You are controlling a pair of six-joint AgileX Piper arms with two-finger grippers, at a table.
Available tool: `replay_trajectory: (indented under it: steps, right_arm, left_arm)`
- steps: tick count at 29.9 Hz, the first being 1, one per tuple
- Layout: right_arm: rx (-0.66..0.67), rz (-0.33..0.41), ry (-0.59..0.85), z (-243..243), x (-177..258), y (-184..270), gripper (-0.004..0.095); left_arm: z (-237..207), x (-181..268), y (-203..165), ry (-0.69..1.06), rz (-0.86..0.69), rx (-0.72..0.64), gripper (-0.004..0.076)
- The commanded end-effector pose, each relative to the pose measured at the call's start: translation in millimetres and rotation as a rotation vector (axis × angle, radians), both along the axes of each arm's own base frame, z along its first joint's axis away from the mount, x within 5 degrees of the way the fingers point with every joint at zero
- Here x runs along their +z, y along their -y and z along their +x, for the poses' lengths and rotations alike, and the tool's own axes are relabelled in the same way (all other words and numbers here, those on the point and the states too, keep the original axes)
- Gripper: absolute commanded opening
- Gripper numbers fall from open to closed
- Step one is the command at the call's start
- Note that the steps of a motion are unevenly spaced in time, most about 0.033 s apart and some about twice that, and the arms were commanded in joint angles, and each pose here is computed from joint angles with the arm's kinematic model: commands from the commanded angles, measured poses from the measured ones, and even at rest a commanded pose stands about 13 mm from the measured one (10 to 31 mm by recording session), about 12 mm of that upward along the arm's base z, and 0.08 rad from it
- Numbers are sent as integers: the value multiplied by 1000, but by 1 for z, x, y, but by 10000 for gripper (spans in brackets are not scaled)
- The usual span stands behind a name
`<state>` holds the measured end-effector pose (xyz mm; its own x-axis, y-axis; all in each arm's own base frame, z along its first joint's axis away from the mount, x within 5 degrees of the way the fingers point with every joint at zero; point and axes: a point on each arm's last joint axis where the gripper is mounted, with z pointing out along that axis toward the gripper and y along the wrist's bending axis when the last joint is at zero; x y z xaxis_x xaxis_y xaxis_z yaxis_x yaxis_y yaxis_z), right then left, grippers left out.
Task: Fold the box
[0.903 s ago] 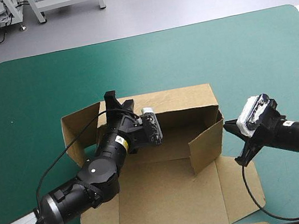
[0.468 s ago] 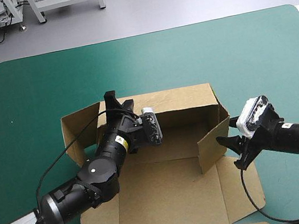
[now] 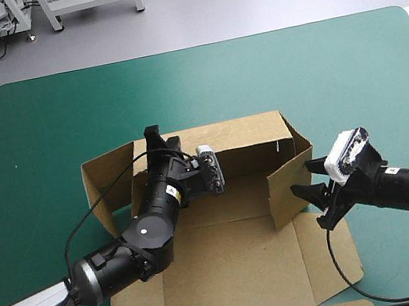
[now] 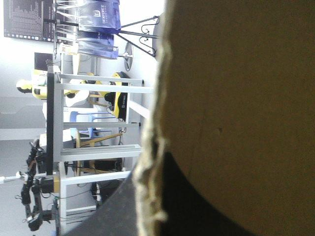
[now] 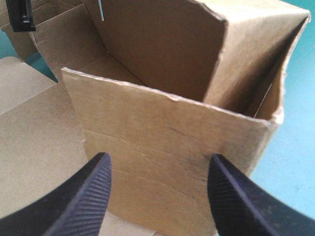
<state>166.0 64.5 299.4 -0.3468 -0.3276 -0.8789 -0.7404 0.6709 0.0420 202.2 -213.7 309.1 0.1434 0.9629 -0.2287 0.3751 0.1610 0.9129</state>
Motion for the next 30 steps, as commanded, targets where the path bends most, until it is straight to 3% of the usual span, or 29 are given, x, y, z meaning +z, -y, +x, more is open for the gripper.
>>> replay_trajectory:
  steps: [1,11,20,30]
  right_arm:
    - [-42,55,61,3,14,0,551]
    - [-78,-13,78,16,6,4,554]
    - [-55,77,81,26,7,-1,553]
    - [-104,78,96,31,7,2,551]
  left_arm:
    - [-5,17,10,131,-18,-25,0]
    - [-6,11,22,122,-33,-38,1]
    - [-7,10,23,110,-39,-52,1]
    - [-8,9,26,97,-46,-85,1]
